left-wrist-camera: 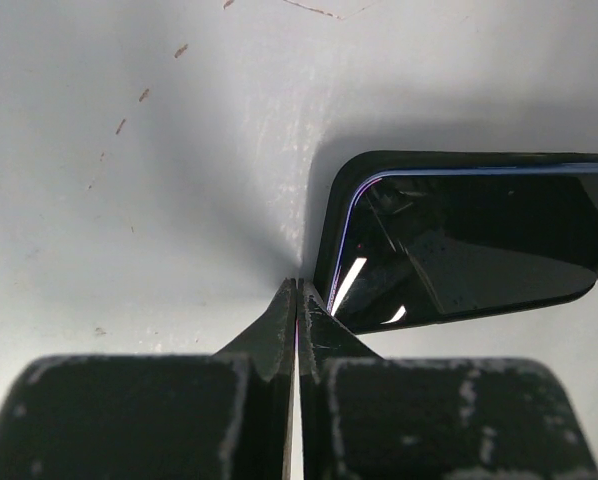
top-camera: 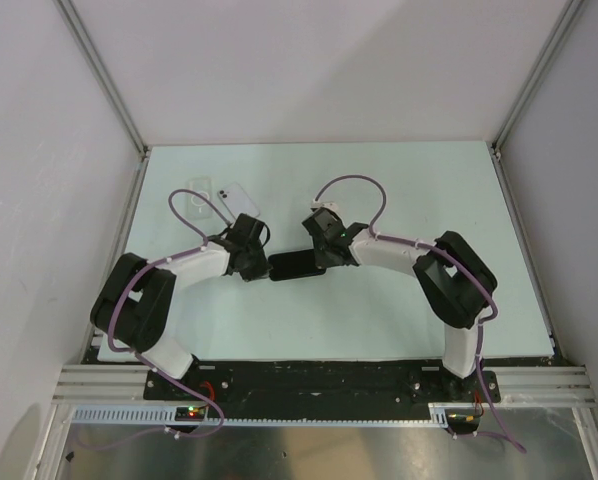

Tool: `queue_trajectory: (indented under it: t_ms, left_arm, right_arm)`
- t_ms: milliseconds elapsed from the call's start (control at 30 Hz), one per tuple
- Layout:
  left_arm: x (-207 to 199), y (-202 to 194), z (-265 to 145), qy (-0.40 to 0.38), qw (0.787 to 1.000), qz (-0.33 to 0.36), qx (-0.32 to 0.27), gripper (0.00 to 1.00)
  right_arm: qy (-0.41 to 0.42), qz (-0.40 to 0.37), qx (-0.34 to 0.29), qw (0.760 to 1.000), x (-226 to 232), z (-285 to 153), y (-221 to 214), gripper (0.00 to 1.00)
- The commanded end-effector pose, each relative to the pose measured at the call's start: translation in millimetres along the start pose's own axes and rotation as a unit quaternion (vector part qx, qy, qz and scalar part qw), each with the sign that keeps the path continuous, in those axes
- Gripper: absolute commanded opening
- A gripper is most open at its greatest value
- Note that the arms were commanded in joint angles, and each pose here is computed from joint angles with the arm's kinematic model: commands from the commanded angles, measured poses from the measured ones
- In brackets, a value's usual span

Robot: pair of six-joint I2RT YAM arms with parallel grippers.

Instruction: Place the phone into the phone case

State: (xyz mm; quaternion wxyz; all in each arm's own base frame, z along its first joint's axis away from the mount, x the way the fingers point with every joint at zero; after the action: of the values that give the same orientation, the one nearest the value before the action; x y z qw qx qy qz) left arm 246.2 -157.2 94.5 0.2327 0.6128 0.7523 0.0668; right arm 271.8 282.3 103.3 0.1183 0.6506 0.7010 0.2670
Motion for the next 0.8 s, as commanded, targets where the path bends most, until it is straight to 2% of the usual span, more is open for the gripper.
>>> queue_trajectory:
  t_ms: [0, 167, 267, 367, 500, 767]
  left_arm:
    - [-18.0, 10.1, 2.2, -0.034, 0.999, 0.004, -0.015, 0.0]
    - [-18.6, 11.6, 2.3, -0.035, 0.999, 0.006, -0.016, 0.0]
    - [-18.1, 13.6, 1.5, -0.035, 0.999, 0.007, -0.019, 0.0]
    - [-16.2, 17.6, -2.2, -0.037, 0.999, 0.004, -0.026, 0.0]
    - [-13.6, 22.3, -16.0, -0.043, 0.998, 0.012, -0.048, 0.03]
    - [-5.6, 15.3, -36.9, -0.049, 0.997, 0.015, -0.063, 0.06]
  right_arm:
    - [-0.003, -0.026, 0.105, 0.994, 6.8, 32.4, -63.9, 0.07]
    - [-0.011, -0.023, 0.117, 0.993, 7.2, 35.6, -71.9, 0.08]
    - [-0.003, -0.019, 0.097, 0.995, 10.1, 24.4, -60.6, 0.14]
    - [0.018, -0.01, 0.062, 0.998, 13.1, 4.9, -37.0, 0.24]
    - [0.045, 0.001, 0.013, 0.999, 12.7, -21.6, -2.3, 0.33]
    - [0.081, 0.026, -0.042, 0.996, 4.4, -47.8, 54.5, 0.38]
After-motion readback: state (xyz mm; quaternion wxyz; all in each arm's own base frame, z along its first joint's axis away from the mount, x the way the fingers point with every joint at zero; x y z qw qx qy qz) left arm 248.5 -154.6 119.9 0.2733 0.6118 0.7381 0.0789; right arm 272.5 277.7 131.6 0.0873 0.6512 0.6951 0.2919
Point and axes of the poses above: each gripper's point midway between its finger pads, its own z axis out along the fingers, its own x axis along the line the jaws close on, y = z × x, the point moved 9 cm from there along -z, back along the fingers, and after that the axes turned 7 degrees about z, right-handed, at the moved point
